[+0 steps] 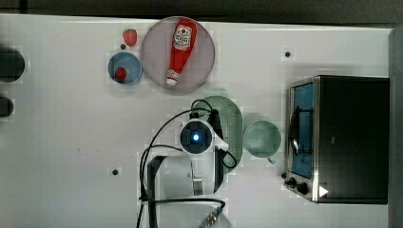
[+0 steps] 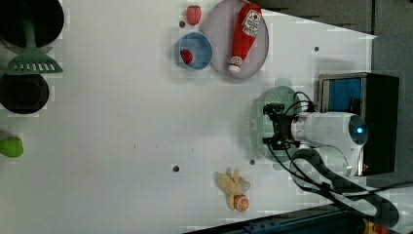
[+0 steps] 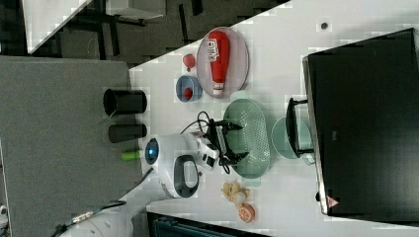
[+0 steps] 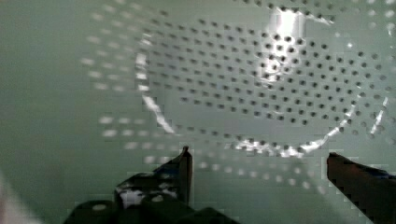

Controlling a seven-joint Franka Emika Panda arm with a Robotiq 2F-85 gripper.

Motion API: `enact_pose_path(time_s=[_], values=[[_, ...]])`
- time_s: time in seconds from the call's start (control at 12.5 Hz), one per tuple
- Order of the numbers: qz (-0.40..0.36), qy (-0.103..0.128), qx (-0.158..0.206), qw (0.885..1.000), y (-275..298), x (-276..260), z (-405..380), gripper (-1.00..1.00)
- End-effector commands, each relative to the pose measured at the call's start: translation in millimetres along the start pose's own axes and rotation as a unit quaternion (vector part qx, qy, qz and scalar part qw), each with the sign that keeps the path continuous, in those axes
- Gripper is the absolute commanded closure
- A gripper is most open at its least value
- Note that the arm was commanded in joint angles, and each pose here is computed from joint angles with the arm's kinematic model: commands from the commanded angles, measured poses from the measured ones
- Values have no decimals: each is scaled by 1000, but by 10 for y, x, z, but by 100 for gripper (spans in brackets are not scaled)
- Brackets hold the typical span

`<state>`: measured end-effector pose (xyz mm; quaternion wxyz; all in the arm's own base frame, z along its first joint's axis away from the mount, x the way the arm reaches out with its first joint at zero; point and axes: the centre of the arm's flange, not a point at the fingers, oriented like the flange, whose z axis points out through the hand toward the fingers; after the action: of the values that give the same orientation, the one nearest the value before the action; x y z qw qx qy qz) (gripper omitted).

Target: Drag strainer right to left.

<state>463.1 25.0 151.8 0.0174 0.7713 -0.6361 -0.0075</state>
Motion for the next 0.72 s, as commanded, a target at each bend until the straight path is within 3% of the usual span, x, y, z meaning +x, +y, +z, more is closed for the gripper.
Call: enact_pose_path(time_s=[0.08,0.72], values=[[50,-1,33,998,-67,73,-1,-100],[59,-9,30,998,-137,-511,49,-100]])
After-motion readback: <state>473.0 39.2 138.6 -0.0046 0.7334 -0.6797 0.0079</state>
